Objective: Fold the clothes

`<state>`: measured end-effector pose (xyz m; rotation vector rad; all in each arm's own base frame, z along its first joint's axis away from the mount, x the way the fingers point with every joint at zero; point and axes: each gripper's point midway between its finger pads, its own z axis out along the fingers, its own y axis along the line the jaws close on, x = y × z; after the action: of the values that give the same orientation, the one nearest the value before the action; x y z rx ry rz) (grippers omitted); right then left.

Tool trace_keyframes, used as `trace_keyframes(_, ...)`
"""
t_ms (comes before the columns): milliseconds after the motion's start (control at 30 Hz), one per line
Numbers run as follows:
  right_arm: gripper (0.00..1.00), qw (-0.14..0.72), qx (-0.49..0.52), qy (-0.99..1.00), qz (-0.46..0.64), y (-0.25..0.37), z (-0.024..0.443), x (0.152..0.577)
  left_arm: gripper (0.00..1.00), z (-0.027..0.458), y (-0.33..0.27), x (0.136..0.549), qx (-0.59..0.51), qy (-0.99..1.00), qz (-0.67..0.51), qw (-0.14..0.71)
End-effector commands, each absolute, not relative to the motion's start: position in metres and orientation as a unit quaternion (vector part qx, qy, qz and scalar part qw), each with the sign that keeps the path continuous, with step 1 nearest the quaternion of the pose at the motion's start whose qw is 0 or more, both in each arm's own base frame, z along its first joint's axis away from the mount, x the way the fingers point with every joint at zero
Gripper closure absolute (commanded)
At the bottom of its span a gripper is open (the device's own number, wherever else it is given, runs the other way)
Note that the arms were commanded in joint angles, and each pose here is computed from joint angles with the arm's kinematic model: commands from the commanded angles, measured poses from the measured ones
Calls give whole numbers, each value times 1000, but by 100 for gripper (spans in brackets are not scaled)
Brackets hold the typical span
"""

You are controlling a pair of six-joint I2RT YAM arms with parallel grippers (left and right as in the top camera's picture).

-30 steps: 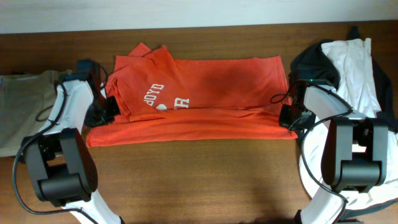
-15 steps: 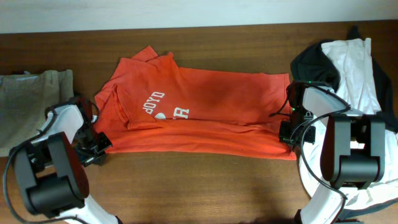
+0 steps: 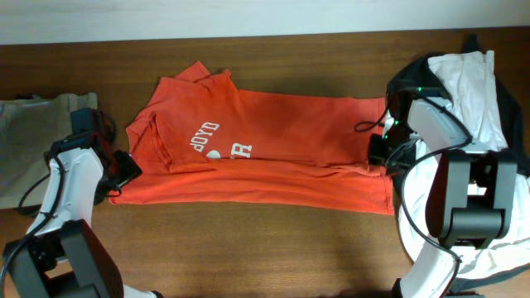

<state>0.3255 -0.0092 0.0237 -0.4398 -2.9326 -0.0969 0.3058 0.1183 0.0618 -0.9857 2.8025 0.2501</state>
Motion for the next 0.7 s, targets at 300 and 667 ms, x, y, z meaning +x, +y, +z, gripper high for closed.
trace_keyframes(300, 96, -31, -195, -976, -98, -25, 57, 395, 24, 65, 119, 304, -327, 937, 89, 81)
trace_keyframes(667, 47, 68, -147, -984, -77, -8, 29, 338, 15, 48, 117, 295, -326, 938, 90, 73)
